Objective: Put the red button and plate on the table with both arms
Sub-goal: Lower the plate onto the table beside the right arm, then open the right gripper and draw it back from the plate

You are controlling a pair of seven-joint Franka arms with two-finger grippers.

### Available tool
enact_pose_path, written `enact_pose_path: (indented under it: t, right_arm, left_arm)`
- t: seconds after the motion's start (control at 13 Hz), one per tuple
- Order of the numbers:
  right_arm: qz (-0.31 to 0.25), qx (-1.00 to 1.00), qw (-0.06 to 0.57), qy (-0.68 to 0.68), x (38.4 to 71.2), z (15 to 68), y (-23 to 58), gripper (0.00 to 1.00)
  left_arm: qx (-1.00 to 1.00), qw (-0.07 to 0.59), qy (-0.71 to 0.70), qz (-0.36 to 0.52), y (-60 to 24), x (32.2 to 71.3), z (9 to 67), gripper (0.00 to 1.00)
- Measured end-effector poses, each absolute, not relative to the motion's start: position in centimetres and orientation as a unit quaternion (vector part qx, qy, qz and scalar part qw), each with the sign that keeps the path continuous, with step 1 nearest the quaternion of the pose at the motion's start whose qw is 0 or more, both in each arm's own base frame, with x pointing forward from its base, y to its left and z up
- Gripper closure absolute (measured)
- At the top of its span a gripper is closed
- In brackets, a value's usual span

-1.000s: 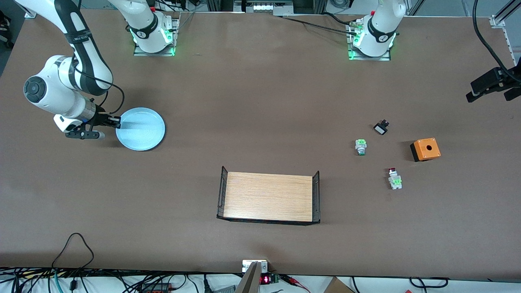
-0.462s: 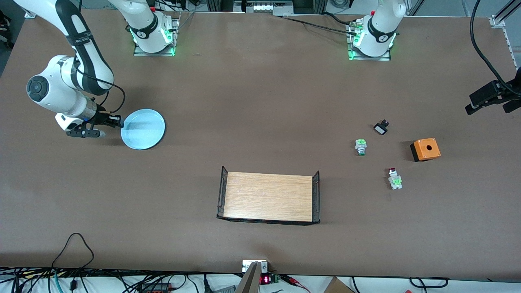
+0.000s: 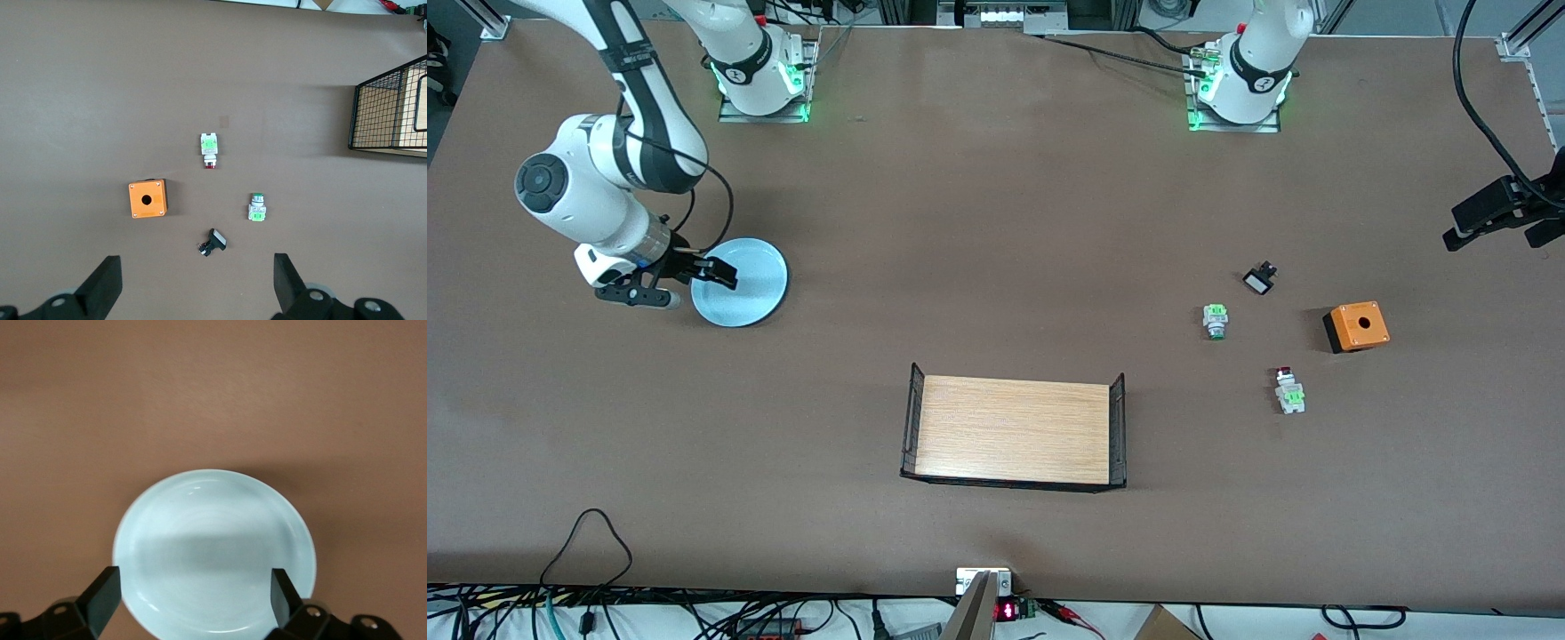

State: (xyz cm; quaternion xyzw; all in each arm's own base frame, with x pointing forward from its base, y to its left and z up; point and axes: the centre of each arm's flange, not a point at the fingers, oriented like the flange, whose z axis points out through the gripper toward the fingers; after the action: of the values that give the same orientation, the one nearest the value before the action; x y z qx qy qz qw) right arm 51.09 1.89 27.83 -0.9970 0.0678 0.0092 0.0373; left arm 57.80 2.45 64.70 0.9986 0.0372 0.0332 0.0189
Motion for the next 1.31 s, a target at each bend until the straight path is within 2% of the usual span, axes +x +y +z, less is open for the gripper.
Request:
enact_pose_path:
  t: [0.15, 0.38, 0.62, 1.0, 1.31]
  right_arm:
    - [0.024, -0.996, 0.040, 0.071, 52.6, 30.9, 2.5, 0.00]
    - [0.053, -0.995, 0.045, 0.074, 56.0, 39.7, 2.7, 0.00]
    - [0.060, -0.995, 0.037, 0.069, 57.5, 46.8, 2.5, 0.00]
    - [0.045, -0.997, -0.016, 0.054, 58.3, 51.7, 1.6, 0.00]
    - [0.023, -0.999, -0.024, 0.041, 58.7, 54.8, 0.0, 0.00]
  left_arm:
    - [0.999, 0.019, 0.035, 0.035, 2.2, 57.8, 64.7, 0.00]
    - [0.999, 0.019, 0.033, 0.036, 2.0, 57.9, 64.8, 0.00]
    - [0.999, 0.020, 0.031, 0.037, 1.7, 57.9, 64.8, 0.00]
    - [0.999, 0.022, -0.023, 0.042, 1.8, 57.9, 65.0, 0.00]
    - [0.998, 0.038, -0.022, 0.043, 2.5, 57.9, 65.1, 0.00]
